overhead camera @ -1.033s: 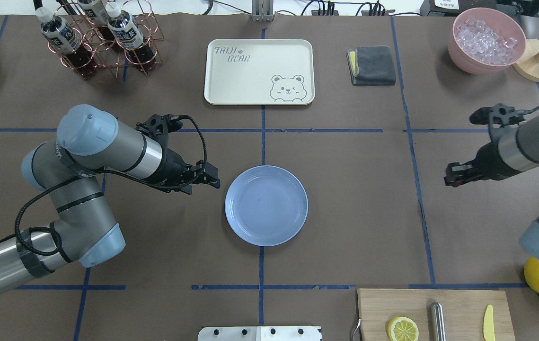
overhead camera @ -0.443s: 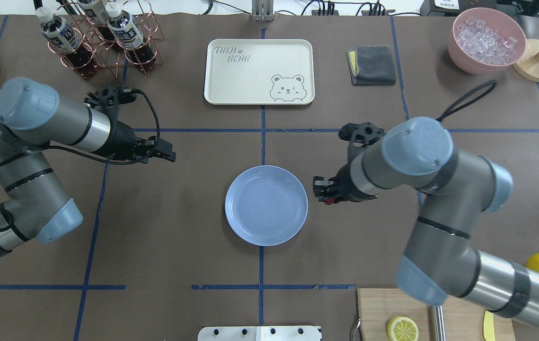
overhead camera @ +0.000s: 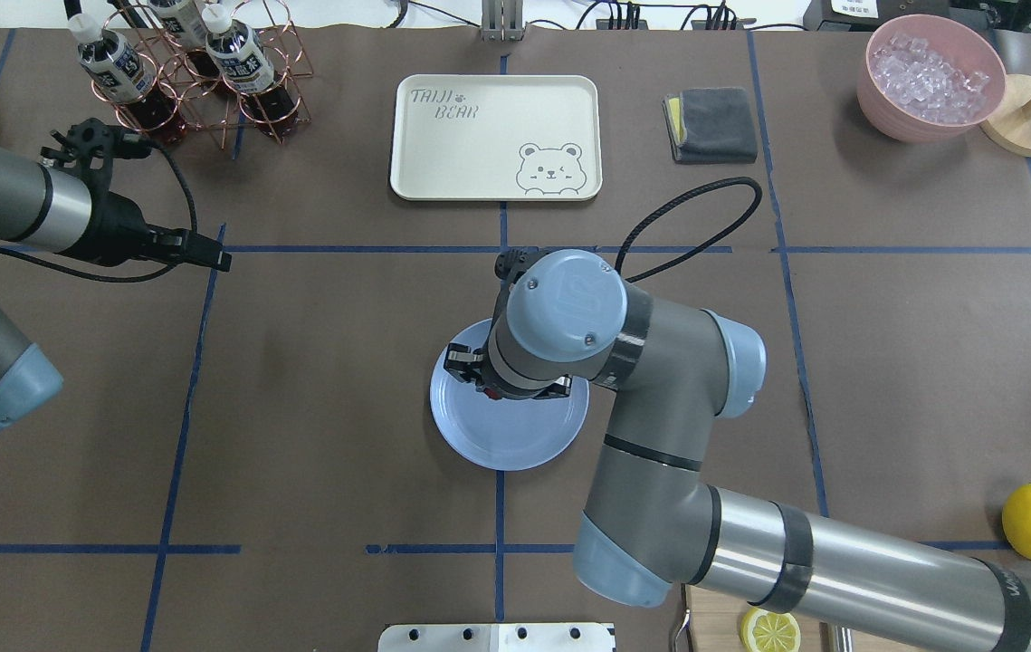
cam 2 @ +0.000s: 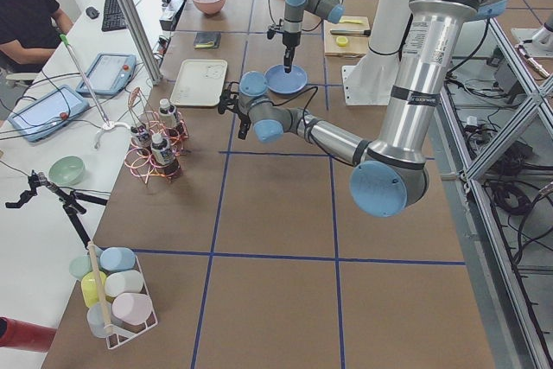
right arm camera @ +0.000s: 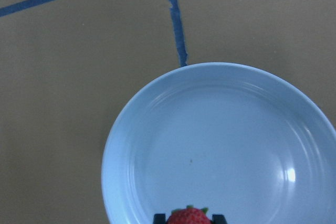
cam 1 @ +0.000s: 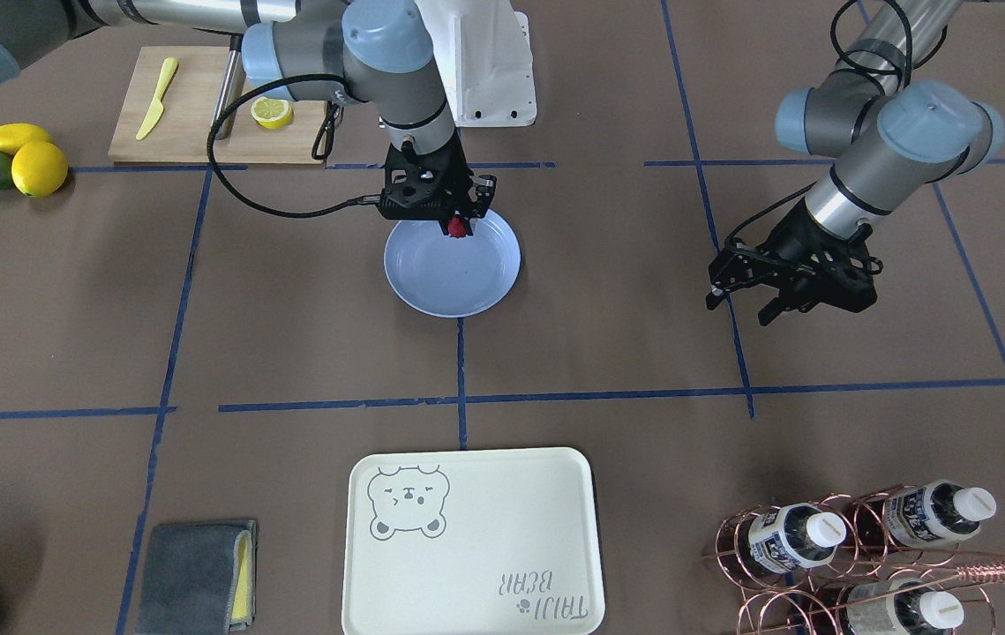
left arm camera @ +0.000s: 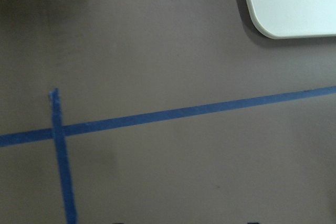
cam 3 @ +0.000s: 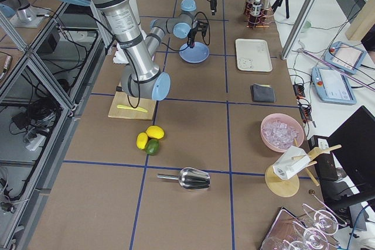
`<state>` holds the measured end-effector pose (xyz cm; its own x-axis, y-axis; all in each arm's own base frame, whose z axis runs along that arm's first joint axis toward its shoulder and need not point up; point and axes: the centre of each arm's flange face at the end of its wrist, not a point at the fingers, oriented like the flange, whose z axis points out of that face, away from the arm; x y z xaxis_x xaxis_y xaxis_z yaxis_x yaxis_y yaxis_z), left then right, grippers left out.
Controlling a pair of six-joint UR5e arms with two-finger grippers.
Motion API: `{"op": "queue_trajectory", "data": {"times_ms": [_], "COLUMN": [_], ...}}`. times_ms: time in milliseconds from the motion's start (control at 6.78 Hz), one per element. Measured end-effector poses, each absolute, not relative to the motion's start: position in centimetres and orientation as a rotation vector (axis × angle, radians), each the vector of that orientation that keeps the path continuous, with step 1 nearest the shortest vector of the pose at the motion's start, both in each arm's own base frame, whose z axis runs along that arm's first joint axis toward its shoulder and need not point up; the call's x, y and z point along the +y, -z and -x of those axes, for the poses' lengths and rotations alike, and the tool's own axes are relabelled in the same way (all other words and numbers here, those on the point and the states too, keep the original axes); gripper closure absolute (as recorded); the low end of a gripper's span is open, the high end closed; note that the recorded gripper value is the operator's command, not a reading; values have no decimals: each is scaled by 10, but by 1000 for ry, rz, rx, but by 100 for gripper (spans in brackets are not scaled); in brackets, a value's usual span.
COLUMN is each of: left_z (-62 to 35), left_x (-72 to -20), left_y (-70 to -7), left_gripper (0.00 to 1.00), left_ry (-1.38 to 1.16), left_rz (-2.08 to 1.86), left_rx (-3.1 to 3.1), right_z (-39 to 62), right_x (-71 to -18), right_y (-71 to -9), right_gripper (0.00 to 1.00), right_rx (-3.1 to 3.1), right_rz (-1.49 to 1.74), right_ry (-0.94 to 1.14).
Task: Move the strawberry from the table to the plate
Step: 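Carry the strawberry with the right gripper over the light blue plate and lower it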
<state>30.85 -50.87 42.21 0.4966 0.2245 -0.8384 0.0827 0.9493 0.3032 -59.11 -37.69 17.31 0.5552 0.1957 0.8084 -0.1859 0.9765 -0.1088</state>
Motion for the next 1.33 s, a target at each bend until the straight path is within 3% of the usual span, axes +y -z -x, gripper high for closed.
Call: {"op": "queue_trajectory", "data": {"times_ms": [1328], "left_z": [-299], "left_x": [-508], "left_y": [-431], "left_gripper": [12], "left_ry": [-98], "left_rz": [-335], "left_rx": [1036], "right_z": [624], "right_x": [-390], "right_y": [-214], "right_gripper": [100], "right_rx": [-849], "right_rz": [16], "right_ry": [-264]}}
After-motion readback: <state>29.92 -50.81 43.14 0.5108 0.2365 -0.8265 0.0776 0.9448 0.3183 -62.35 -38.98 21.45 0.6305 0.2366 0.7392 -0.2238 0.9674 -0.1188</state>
